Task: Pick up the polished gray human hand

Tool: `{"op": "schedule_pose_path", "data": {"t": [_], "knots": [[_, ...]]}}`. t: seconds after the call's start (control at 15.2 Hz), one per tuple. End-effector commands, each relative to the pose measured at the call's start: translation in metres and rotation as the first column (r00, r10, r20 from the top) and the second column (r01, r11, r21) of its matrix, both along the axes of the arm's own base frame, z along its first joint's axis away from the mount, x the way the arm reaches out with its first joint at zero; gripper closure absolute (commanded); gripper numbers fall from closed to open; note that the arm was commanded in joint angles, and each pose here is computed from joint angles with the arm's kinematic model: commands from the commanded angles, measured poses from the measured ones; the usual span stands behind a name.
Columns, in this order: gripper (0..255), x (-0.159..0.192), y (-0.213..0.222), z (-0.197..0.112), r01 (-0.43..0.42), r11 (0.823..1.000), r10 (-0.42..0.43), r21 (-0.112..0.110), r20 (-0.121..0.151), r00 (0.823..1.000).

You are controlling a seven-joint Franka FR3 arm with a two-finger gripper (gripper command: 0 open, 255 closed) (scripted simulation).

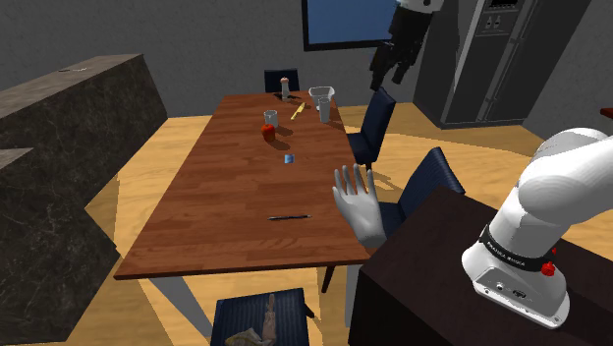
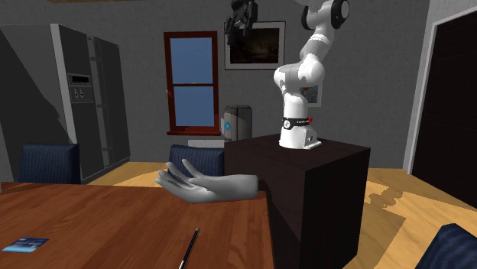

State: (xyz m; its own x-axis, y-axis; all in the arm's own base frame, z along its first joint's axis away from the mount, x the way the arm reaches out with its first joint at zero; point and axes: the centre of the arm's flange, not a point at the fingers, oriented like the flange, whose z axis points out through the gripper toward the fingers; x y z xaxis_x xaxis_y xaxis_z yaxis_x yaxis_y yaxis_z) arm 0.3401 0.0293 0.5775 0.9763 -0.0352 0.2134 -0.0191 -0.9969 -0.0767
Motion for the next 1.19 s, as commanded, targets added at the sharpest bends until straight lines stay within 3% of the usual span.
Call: {"op": "schedule_pose_path", "data": {"t": [0.0, 1.12], "knots": [[0, 0.007, 0.004, -0.026, 0.011, 1.000, -0.011, -0.001, -0.001, 1.000], [0, 0.078, 0.009, -0.239, 0.098, 0.995, -0.098, -0.013, -0.027, 0.995]]}}
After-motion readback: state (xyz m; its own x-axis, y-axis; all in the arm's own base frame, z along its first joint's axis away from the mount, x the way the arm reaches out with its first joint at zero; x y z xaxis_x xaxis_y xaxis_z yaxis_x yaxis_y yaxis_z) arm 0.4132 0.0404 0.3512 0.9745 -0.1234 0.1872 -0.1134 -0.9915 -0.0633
